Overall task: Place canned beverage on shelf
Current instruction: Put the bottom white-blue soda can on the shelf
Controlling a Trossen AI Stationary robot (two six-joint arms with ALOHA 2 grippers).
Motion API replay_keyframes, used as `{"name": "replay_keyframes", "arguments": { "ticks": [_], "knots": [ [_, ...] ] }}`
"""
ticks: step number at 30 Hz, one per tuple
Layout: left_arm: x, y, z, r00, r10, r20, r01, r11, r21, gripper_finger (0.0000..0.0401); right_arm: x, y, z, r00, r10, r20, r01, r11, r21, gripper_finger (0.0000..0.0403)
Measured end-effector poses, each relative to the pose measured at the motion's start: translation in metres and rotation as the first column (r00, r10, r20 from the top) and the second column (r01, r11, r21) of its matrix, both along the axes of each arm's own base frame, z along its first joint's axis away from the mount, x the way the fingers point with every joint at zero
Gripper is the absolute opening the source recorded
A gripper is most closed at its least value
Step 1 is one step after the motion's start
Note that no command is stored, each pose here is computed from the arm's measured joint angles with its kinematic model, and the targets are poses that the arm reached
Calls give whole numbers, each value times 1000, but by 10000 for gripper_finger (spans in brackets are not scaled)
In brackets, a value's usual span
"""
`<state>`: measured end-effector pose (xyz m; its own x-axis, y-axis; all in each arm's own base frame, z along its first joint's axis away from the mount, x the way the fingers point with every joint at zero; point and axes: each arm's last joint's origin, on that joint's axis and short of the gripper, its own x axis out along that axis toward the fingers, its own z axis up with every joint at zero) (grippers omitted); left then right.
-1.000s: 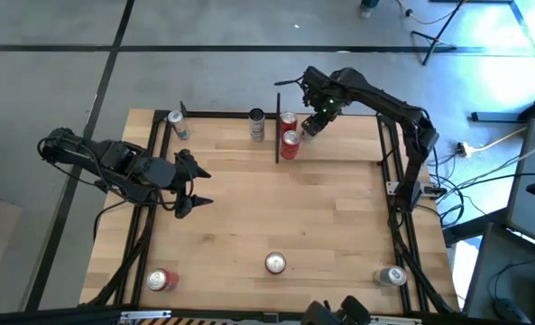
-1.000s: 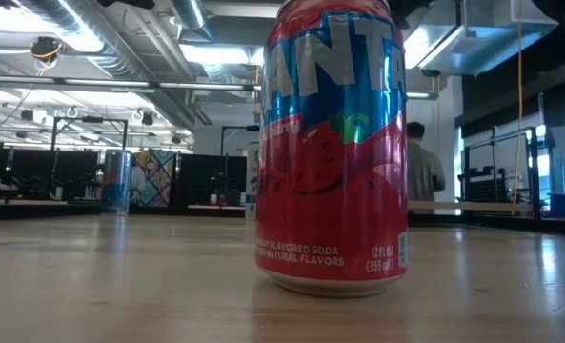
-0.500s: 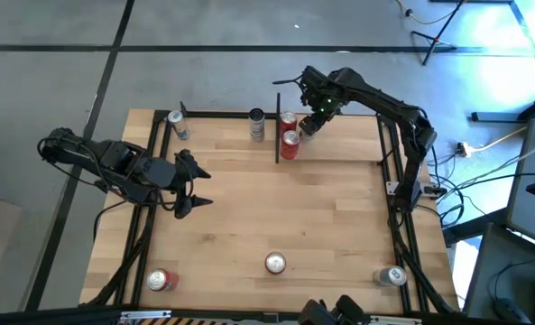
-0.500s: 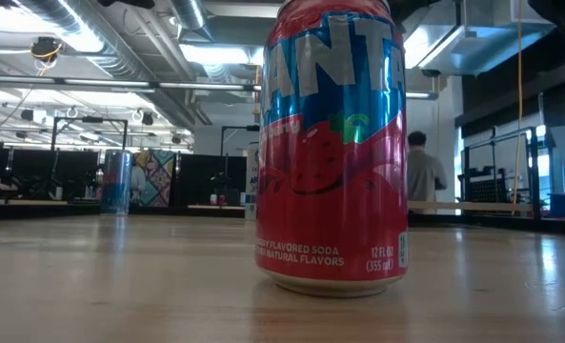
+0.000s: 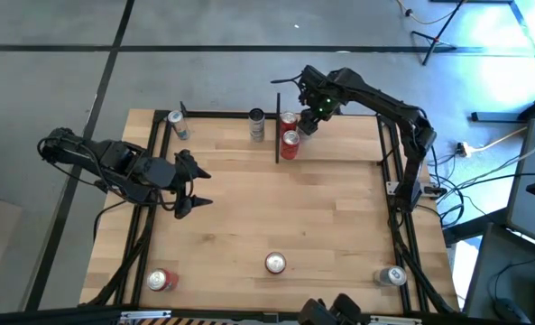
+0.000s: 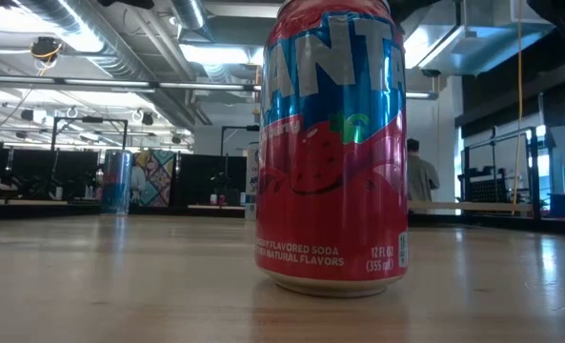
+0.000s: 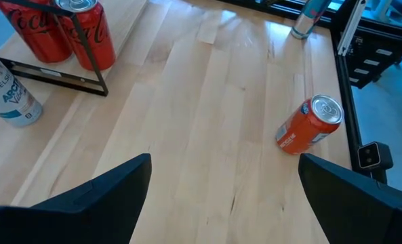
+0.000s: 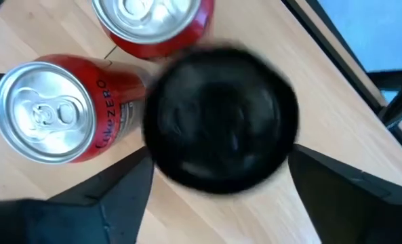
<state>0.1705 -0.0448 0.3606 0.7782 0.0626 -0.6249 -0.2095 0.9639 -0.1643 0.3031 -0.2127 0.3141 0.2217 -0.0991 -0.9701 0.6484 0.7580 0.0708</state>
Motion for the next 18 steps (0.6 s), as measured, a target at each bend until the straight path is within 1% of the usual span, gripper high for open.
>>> {"name": "replay_keyframes", "arguments": {
  "ticks": [4,7,10,18],
  "knots": [
    [0,0,0,1000,0,0,0,1000,0,362,1,0,2,1000,20,7,-19,1000,-13,344],
    [0,0,0,1000,0,0,0,1000,0,362,-1,-1,2,999,27,-25,-28,999,-43,344],
    [0,0,0,1000,0,0,0,1000,0,362,-2,-2,2,997,34,-64,-39,995,-87,336],
    [0,0,0,1000,0,0,0,1000,0,362,-4,-2,2,993,44,-112,-58,991,-124,312]
  ]
}}
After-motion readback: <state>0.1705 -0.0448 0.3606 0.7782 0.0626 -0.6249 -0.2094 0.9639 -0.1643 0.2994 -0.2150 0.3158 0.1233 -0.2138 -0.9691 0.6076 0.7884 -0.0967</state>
